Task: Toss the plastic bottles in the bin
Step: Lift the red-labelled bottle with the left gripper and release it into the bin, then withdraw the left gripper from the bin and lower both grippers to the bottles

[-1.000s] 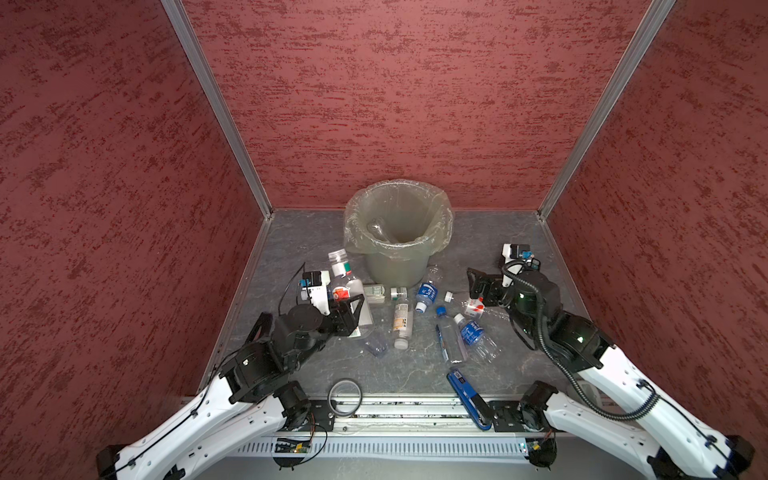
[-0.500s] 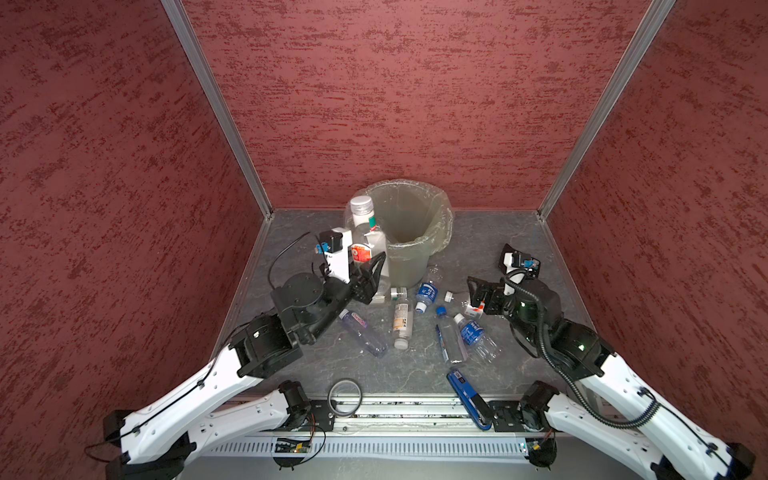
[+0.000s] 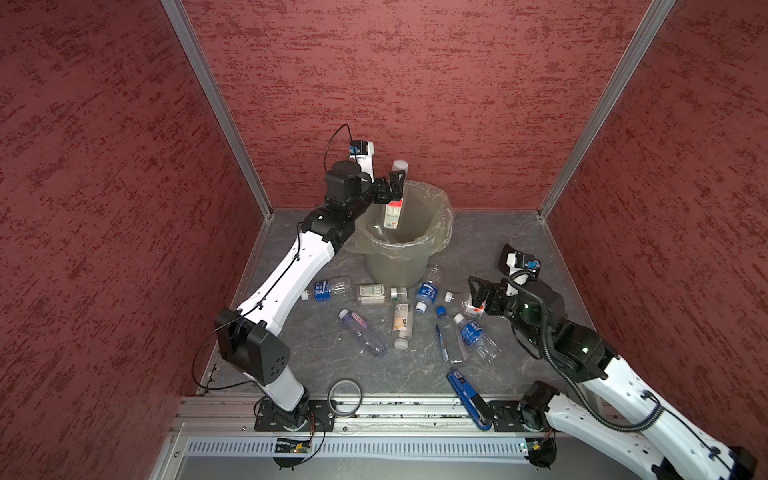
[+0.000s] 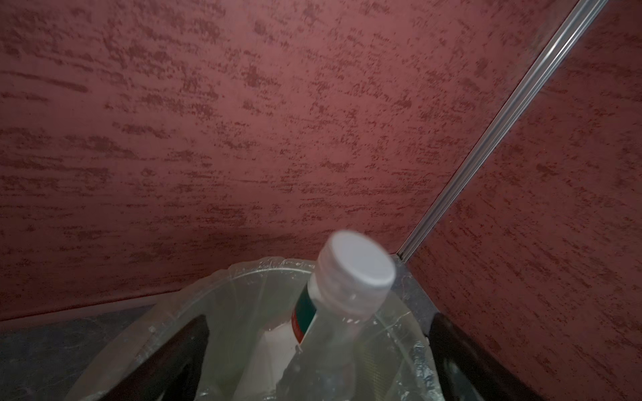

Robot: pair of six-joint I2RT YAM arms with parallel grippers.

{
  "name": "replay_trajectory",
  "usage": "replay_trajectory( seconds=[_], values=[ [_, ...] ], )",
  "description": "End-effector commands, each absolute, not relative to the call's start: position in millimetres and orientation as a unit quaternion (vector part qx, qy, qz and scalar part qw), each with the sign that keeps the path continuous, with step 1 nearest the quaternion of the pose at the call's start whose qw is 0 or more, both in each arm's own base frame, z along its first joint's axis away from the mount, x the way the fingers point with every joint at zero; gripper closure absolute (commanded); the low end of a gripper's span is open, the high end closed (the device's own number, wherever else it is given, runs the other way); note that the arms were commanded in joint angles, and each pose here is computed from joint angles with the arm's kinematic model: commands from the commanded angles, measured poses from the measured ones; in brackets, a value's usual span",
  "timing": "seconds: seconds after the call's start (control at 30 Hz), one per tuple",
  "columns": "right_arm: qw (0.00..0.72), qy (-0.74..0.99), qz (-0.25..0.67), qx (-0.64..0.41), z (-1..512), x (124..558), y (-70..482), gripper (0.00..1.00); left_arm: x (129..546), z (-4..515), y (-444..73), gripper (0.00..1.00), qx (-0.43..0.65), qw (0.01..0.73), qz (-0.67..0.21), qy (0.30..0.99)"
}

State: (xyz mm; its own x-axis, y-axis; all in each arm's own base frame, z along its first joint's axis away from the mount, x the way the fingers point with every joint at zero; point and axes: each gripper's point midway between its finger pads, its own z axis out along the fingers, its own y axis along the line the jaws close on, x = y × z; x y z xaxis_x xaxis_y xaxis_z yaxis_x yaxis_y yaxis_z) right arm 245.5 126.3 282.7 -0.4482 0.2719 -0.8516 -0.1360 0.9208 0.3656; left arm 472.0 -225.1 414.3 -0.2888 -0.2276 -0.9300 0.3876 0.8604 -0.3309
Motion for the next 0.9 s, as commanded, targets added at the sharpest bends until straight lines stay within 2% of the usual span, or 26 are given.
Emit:
replay_trajectory(
  seconds=[0.0,0.17,0.33,0.57,0.87],
  values=[
    [0.523,0.826,0.203,0.052,285.3,241.3,122.1,0.01,441.4,450.3,-222.1,0.0,0.068,0.618,-0.287,0.728],
    [0.509,0.837,0.196,0.042,277.1,244.2,127.5,0.01,406.3,482.1,-206.9,0.0,0.069,0.644,-0.284,0.707],
    [0.485,0.857,0.173,0.035,262.4,250.2,131.8,0.01,379.1,489.6,-198.5,0.01,0.075,0.65,-0.28,0.703],
    [0.439,0.883,0.166,0.013,239.0,249.9,144.2,0.02,348.0,474.5,-179.8,0.0,0.064,0.643,-0.269,0.714],
    [0.415,0.894,0.172,0.018,219.2,243.0,144.5,0.01,311.9,435.3,-163.4,0.0,0.062,0.62,-0.269,0.735]
  ],
)
